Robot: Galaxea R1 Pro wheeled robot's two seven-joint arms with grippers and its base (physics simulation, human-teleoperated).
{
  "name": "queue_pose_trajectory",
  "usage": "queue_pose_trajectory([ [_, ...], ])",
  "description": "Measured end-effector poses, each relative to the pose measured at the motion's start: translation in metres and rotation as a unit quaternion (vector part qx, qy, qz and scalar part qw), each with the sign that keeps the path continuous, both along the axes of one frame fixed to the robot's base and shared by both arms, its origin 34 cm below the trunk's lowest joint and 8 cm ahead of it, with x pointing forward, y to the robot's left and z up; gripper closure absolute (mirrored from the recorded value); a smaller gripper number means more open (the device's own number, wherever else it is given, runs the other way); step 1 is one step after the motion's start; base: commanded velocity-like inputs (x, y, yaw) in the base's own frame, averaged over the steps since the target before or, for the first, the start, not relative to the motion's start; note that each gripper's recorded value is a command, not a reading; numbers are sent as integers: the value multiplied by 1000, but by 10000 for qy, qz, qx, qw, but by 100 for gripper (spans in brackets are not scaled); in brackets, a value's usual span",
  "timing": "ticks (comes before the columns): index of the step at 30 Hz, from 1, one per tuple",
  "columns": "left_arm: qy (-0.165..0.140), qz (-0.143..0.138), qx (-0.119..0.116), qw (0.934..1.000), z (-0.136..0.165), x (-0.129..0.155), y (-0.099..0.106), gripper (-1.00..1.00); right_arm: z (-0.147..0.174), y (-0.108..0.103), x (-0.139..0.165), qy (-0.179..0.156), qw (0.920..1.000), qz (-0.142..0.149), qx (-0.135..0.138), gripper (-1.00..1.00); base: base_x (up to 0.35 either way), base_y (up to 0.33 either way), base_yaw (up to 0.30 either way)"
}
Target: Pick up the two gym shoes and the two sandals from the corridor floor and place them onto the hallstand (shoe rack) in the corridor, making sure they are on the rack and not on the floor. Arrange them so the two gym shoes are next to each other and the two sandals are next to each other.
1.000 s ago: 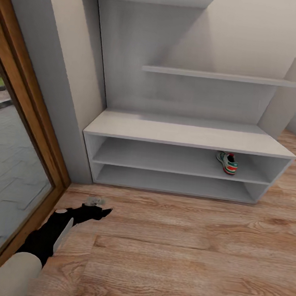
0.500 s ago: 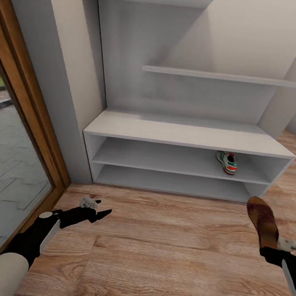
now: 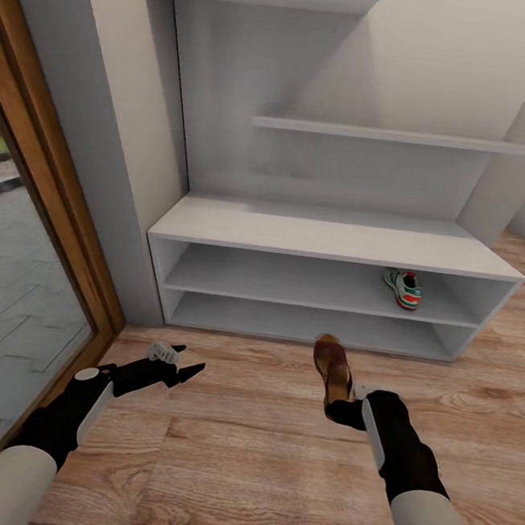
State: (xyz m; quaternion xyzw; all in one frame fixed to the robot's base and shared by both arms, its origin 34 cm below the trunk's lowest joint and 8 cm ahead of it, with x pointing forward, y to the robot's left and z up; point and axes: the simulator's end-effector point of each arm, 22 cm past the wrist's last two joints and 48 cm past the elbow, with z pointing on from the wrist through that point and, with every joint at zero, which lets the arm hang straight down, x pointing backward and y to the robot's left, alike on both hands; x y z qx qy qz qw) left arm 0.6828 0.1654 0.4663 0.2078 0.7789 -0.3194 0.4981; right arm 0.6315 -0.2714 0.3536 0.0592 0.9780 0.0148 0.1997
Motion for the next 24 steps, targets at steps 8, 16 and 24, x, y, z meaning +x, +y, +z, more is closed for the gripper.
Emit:
queue_pose_trajectory([
  [8, 4, -301, -113, 9995, 3, -10, -8, -100, 1, 9, 2, -16, 10000, 50, 28, 100, 0, 0, 0],
  [16, 20, -874, -365, 9955, 10, -32, -25, -100, 3, 11, 5, -57, 10000, 50, 34, 100, 0, 0, 0],
  [24, 138, -1072, -17, 9941, -6, -41, -28, -100, 50, 13, 57, -557, 9984, 54, 44, 100, 0, 0, 0],
])
